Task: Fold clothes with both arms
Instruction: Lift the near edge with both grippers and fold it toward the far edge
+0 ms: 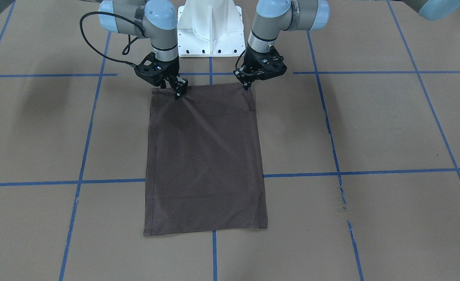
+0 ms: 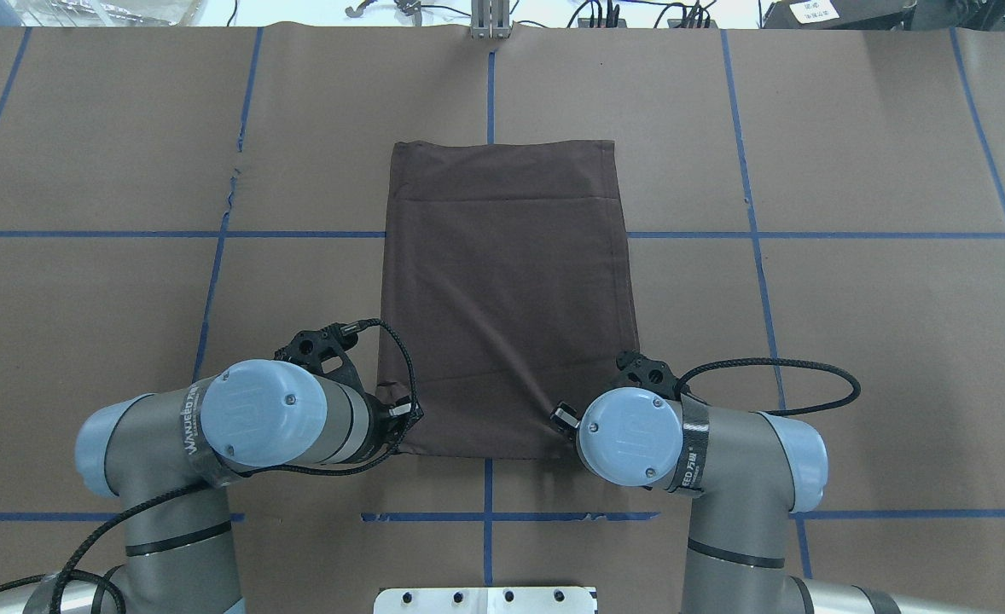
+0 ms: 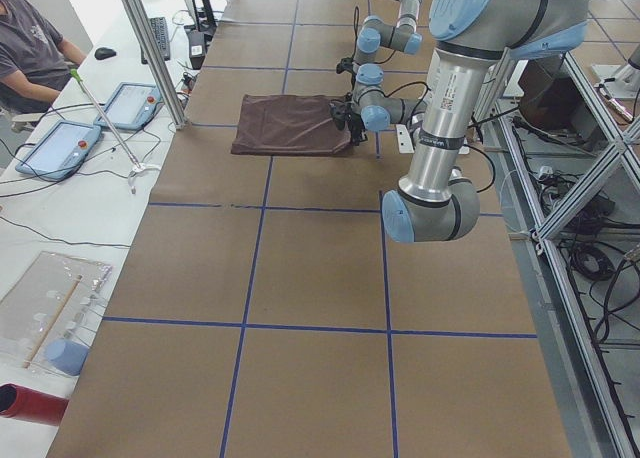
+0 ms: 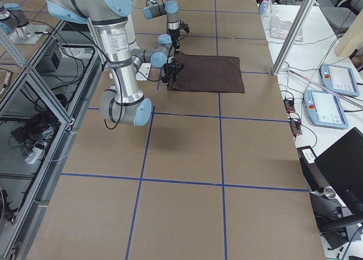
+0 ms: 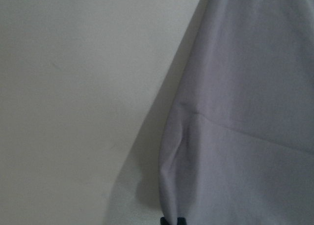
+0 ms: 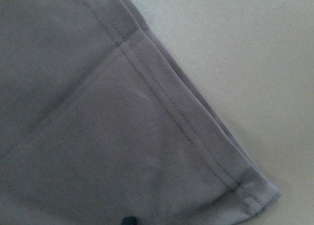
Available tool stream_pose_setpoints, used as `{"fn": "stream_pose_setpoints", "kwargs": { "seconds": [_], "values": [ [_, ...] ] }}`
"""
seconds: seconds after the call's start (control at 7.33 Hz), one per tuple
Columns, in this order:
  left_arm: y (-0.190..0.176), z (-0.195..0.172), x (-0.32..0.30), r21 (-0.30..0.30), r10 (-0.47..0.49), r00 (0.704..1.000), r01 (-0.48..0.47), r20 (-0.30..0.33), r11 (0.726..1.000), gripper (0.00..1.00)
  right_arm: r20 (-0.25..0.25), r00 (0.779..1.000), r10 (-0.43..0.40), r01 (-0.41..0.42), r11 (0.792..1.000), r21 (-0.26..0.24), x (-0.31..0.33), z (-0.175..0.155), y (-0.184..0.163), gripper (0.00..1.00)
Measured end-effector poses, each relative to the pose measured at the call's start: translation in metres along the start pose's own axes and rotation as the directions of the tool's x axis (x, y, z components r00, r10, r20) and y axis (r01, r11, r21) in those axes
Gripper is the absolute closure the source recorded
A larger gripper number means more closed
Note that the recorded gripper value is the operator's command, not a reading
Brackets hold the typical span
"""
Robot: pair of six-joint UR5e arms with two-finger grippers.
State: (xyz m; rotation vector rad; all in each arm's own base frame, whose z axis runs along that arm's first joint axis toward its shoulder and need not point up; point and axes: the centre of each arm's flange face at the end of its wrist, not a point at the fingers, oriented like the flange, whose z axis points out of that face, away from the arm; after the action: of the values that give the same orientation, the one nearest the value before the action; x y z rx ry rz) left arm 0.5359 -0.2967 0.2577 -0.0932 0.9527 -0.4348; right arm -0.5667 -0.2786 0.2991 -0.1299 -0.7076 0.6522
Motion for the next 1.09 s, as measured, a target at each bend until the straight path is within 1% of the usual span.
{"fn": "stream_pose_setpoints", "kwargs": {
  "seconds": [0.14, 0.27, 0.68, 0.82, 1.09],
  "values": [
    [0.0, 0.0, 0.0, 0.0, 0.0, 1.0, 0.0, 0.0, 1.0, 1.0, 0.004, 1.0, -0.003, 0.003, 1.0, 0.0, -0.002, -0.002, 0.001, 1.0],
    [0.0, 0.0, 0.0, 0.0, 0.0, 1.0, 0.0, 0.0, 1.0, 1.0, 0.009, 1.0, -0.005, 0.005, 1.0, 0.0, -0.006, -0.004, 0.002, 1.0],
    [0.001, -0.003, 0.002, -0.001, 0.001, 1.0, -0.001, -0.006, 1.0, 1.0, 0.046, 0.999, -0.004, 0.004, 1.0, -0.005, -0.019, -0.017, 0.003, 1.0],
    [0.003, -0.009, 0.003, -0.005, 0.003, 1.0, -0.003, -0.016, 1.0, 1.0, 0.058, 0.998, -0.004, 0.005, 1.0, -0.011, -0.02, -0.022, 0.003, 1.0],
    [0.016, -0.037, 0.005, -0.026, 0.009, 0.999, -0.01, -0.049, 1.0, 1.0, 0.103, 0.995, -0.008, 0.012, 0.999, -0.04, -0.015, -0.048, 0.005, 1.0]
  ]
}}
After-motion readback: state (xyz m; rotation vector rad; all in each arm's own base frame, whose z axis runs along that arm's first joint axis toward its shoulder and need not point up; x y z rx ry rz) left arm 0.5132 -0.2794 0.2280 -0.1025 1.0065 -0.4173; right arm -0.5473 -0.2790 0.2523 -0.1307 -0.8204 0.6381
